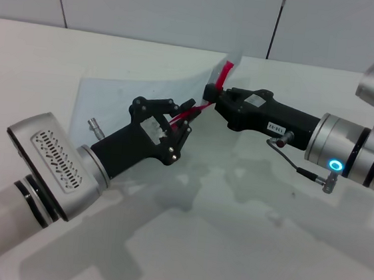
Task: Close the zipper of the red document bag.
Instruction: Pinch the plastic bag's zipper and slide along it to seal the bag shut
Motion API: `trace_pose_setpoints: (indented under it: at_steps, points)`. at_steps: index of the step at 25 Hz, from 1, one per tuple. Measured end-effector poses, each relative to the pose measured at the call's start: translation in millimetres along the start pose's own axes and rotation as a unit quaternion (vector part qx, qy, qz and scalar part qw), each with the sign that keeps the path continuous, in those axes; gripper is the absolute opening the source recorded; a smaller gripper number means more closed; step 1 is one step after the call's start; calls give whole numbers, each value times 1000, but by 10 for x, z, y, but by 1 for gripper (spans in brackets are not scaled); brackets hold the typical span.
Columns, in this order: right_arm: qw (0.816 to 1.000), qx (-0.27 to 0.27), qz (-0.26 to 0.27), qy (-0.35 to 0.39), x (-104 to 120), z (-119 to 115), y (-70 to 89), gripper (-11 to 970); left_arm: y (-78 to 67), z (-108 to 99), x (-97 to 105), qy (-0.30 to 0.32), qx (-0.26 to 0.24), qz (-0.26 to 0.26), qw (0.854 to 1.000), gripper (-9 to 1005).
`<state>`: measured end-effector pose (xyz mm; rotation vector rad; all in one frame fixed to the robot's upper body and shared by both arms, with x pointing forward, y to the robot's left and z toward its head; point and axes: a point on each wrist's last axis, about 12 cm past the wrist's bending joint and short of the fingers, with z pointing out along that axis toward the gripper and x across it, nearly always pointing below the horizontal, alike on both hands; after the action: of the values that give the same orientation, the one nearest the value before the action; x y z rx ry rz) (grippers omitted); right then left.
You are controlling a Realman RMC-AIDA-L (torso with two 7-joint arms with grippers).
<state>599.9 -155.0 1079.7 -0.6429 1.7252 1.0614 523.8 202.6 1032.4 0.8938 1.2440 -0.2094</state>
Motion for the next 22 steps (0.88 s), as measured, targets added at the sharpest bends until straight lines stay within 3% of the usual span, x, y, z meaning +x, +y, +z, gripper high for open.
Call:
trace_pose_setpoints:
  at_steps: [14,22]
  points:
    - [1000,0,0,0,11,-12,1,92,19,-6,9,2,0,3,1000,89]
    - [999,32,9,-20,-1,-145,-117,103,17,-22,17,4,-2,2,1000,84]
